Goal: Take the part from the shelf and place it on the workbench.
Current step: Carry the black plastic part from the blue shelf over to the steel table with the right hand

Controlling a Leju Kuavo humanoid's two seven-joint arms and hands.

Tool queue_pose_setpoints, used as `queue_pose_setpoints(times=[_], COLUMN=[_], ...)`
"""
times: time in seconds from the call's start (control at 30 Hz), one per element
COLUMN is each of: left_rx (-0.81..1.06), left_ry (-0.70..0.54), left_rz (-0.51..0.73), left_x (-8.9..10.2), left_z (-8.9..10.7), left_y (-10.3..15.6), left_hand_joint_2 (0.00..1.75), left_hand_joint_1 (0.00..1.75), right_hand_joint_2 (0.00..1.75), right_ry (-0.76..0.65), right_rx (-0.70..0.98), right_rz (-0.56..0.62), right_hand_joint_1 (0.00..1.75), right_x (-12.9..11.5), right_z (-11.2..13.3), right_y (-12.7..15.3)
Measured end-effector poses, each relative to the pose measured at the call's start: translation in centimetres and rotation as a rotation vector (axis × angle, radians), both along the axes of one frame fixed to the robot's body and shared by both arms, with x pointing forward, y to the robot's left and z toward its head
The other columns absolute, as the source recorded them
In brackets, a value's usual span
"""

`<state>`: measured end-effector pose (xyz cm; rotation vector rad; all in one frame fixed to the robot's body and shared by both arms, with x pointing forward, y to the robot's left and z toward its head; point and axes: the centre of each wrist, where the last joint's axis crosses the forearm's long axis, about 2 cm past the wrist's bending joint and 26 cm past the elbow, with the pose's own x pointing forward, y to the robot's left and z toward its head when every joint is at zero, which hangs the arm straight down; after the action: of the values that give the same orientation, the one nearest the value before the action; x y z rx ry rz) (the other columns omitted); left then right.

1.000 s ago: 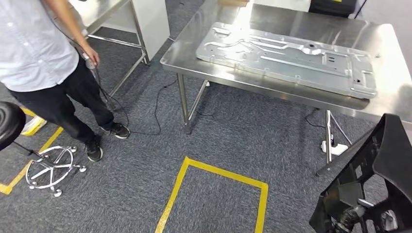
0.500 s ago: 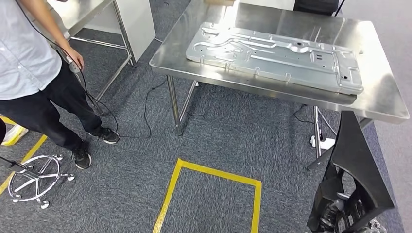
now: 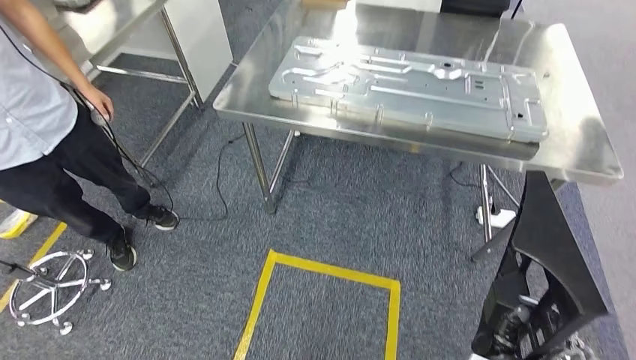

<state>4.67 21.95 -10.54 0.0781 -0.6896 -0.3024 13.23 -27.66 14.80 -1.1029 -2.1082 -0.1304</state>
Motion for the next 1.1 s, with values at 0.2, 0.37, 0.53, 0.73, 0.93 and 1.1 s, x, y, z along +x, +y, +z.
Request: queue_pose_setpoints(times=[0.2,0.37,0.53,0.73,0.93,1.1], left_rx=[0.002,0.005,0.006,0.006,0.010,0.013], left_ry=[0.006,0.003,0.003,0.007,-0.001,-0.005], left_rz=[-0.001,-0.002,-0.005,-0.007,-0.009,-0.011], left_x=[-0.32,-0.17,-0.17,-0.37,-0.10,-0.02], left_z=[-0.04,-0.05,-0.05,-0.06,-0.03,-0.02], left_y=[0.05,0.20,0.21,0.16,0.18,0.18], left_hand_joint_2=[1.75,1.75,1.75,1.75,1.75,1.75], left_hand_joint_1=[0.00,0.00,0.00,0.00,0.00,0.00], right_hand_joint_2=[1.75,1.75,1.75,1.75,1.75,1.75], right_ry=[0.001,0.000,-0.004,0.001,0.003,-0.004], right_rx=[0.007,0.011,0.012,0.015,0.013,0.011], right_rz=[0.001,0.002,0.006,0.012,0.016,0.019], right_hand_joint_1=[1.75,1.75,1.75,1.75,1.75,1.75], right_x=[0.01,0.08,0.20,0.19,0.20,0.31], right_z=[-0.07,-0.09,-0.04,-0.16,-0.23,-0.13], right_y=[0.01,0.03,-0.02,-0.25,-0.31,-0.27])
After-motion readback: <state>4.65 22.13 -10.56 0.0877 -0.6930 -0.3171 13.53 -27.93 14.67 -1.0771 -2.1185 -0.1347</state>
